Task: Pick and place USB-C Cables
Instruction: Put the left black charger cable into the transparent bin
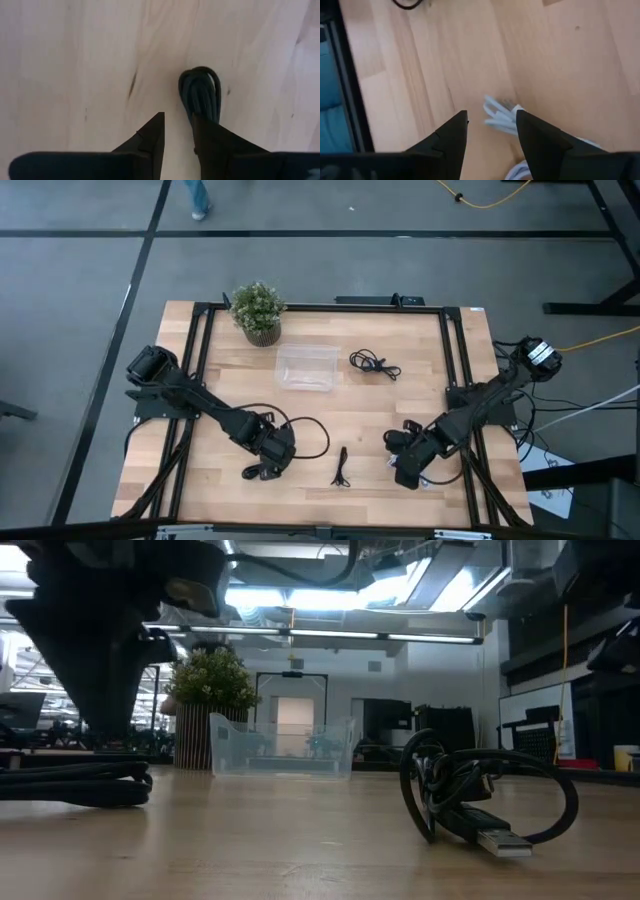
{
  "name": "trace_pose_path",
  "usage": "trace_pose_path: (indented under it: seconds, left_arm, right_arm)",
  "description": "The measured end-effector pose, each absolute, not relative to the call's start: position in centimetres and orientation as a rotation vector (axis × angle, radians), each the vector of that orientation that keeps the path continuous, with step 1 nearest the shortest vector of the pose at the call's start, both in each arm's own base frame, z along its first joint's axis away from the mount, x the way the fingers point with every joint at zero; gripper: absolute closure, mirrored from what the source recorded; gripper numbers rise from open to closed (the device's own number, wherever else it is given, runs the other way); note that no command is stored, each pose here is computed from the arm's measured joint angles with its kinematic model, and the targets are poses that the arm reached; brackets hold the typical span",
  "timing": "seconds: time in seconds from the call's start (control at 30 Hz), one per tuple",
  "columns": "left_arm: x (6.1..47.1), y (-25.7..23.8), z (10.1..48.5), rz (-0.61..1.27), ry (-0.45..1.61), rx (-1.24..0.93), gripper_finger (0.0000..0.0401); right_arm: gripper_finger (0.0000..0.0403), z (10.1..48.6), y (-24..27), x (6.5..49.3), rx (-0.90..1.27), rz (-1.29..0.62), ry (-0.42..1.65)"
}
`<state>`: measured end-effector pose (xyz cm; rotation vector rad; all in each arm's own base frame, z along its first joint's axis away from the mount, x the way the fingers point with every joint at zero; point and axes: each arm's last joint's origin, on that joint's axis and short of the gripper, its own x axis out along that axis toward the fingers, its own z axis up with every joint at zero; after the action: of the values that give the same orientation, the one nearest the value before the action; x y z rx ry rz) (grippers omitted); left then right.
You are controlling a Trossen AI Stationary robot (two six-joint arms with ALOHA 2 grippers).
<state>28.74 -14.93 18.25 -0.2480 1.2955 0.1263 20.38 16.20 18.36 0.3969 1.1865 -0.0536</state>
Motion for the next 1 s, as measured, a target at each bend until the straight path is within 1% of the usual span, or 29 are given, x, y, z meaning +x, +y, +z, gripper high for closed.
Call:
trace_pose_path:
  seconds: [0.3, 0.53, 0.7, 1.0]
  left_arm:
    - [27.6, -17.4, 18.3, 0.187, 1.272, -0.394, 0.0308]
    - [26.5, -19.5, 17.3, 0.213, 1.292, -0.412, 0.0308]
    - [26.8, -19.5, 16.1, 0.246, 1.328, -0.387, 0.0308]
    - [27.7, -18.7, 14.4, 0.315, 1.373, -0.416, 0.0308]
  right_arm:
    - [0.0228, 18.4, 16.9, 19.9, 0.436, -0.093, 1.147]
    - [0.0228, 18.5, 17.7, 19.4, 0.444, -0.069, 1.145]
    - [0.0228, 18.5, 18.1, 19.2, 0.442, -0.049, 1.141]
    - [0.0228, 18.5, 18.1, 19.2, 0.411, -0.026, 1.144]
